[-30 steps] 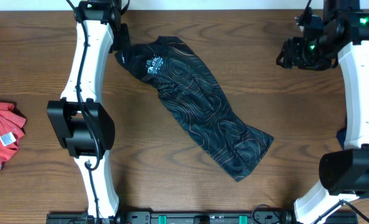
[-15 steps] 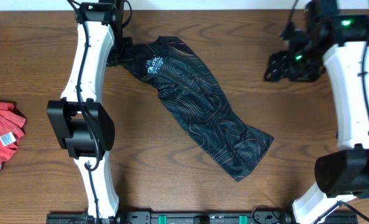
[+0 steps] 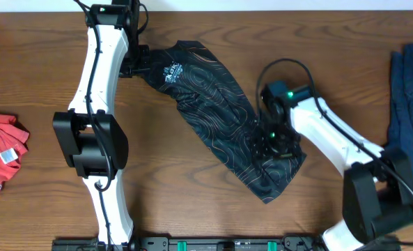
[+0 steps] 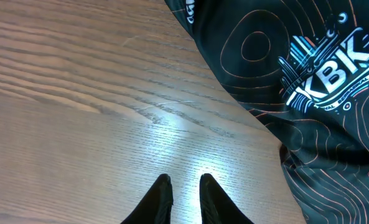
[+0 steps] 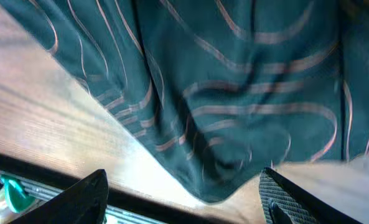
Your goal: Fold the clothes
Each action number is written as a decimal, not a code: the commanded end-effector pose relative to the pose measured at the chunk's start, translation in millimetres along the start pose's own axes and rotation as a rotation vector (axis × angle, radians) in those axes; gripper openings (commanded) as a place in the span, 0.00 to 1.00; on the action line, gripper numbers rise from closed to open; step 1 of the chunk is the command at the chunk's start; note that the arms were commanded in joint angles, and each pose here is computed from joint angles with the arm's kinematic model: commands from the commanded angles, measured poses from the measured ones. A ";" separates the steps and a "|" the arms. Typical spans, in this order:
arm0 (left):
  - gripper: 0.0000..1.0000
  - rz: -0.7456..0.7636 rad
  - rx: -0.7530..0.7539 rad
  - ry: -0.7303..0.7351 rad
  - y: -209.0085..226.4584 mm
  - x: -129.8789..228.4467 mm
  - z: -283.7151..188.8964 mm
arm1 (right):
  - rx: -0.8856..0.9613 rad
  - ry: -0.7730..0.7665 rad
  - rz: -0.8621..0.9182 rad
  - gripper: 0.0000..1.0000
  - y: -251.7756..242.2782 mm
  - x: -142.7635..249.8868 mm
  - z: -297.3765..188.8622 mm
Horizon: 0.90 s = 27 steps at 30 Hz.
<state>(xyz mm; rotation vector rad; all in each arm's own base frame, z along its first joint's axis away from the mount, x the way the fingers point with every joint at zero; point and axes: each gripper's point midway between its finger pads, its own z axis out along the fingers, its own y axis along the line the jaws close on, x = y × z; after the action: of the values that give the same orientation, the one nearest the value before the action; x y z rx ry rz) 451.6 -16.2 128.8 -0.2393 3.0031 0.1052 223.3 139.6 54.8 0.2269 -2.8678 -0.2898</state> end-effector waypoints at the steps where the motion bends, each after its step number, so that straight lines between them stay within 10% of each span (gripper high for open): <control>1: 0.19 0.003 0.005 -0.021 1.6 0.7 -12.1 | -0.042 -0.032 0.067 0.76 -0.6 4.9 -7.9; 27: 0.19 0.004 0.054 -0.006 -6.9 3.6 -12.3 | -0.225 -0.174 0.465 0.78 -89.9 -40.7 26.8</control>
<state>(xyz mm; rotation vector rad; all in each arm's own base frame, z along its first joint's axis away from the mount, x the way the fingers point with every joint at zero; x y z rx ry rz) 449.6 -24.0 128.2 -0.2363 3.0176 0.0385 257.6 78.6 7.1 -0.4253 -2.9016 -0.5688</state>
